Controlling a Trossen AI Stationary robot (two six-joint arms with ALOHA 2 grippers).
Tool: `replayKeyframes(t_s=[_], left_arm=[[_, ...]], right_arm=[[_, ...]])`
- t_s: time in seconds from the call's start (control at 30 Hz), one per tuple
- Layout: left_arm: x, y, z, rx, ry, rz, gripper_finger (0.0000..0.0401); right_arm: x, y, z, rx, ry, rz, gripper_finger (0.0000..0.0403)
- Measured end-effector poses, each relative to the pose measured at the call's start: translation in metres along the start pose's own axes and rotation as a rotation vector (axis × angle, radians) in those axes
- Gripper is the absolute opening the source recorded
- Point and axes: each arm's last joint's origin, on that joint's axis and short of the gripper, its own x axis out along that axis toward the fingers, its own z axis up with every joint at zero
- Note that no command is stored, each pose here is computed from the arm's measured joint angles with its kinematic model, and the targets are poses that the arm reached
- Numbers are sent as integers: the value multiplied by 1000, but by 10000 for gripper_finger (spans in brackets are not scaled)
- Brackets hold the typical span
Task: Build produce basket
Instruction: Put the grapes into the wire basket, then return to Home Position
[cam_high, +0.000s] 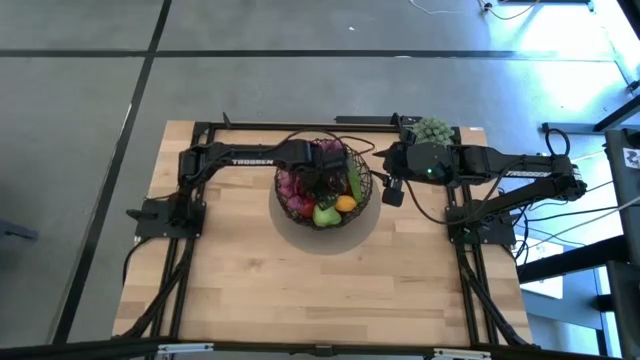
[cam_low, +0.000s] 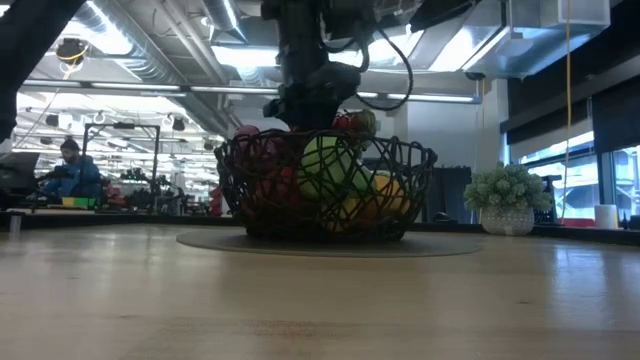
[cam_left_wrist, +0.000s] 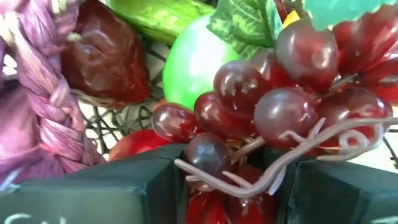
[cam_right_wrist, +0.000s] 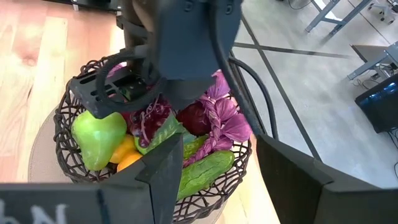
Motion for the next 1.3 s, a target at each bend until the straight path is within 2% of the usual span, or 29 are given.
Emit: replayKeyframes(t_s=[0.1, 0.27, 0.57, 0.73, 0.83, 0.9, 0.97, 1.17, 1.3], left_arm=[[0, 2, 1, -49, 19, -42, 123], [-13, 4, 1, -55, 25, -142, 124], [-30, 8, -3, 39, 7, -141, 124], [-30, 11, -4, 33, 38, -161, 124], [-29, 17, -5, -49, 62, -122, 124], [-29, 17, -5, -24, 77, -163, 124], [-32, 16, -5, -9, 67, -178, 124], [-55, 20, -6, -20, -24, -128, 124], [-79, 19, -11, 27, -92, -151, 124]], right_arm=[[0, 0, 0, 0, 0, 0, 207], [0, 0, 0, 1, 0, 0, 207], [0, 0, 0, 1, 0, 1, 207], [0, 0, 0, 1, 0, 1, 207], [0, 0, 0, 1, 0, 1, 207], [0, 0, 0, 1, 0, 1, 207], [0, 0, 0, 1, 0, 1, 207], [-2, -1, 1, 7, -8, 1, 207], [-19, -8, 9, 34, -70, -1, 207]])
